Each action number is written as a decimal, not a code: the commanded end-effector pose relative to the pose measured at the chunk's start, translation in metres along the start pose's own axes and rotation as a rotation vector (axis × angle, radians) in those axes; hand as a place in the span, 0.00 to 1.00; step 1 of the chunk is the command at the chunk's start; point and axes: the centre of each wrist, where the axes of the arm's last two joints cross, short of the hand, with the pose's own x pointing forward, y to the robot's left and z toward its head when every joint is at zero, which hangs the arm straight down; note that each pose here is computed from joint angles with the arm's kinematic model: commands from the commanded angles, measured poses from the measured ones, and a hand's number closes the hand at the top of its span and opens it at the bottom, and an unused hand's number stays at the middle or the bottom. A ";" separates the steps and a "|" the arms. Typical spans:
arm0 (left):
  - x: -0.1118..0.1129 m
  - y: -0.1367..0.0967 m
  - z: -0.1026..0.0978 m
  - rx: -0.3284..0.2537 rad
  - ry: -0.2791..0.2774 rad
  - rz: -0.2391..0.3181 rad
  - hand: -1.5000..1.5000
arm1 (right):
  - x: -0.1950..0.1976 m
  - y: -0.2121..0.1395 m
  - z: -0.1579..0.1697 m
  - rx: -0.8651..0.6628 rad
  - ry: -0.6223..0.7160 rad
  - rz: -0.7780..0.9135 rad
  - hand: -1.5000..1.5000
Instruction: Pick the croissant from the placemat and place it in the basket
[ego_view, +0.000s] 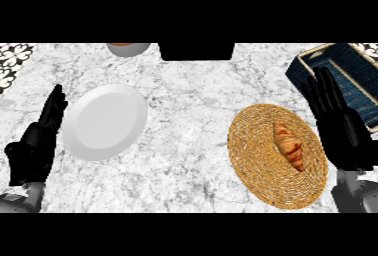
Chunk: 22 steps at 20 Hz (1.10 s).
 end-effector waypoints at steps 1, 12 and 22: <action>-0.018 -0.021 0.000 -0.021 0.011 0.015 0.50 | -0.003 -0.013 -0.019 0.110 -0.031 -0.031 1.00; -0.031 -0.010 -0.013 -0.151 0.224 0.056 0.50 | -0.024 -0.022 0.001 0.766 -0.492 -0.142 0.00; -0.041 -0.015 -0.020 -0.151 0.239 0.042 0.50 | 0.092 -0.110 -0.027 0.633 -0.416 0.892 0.00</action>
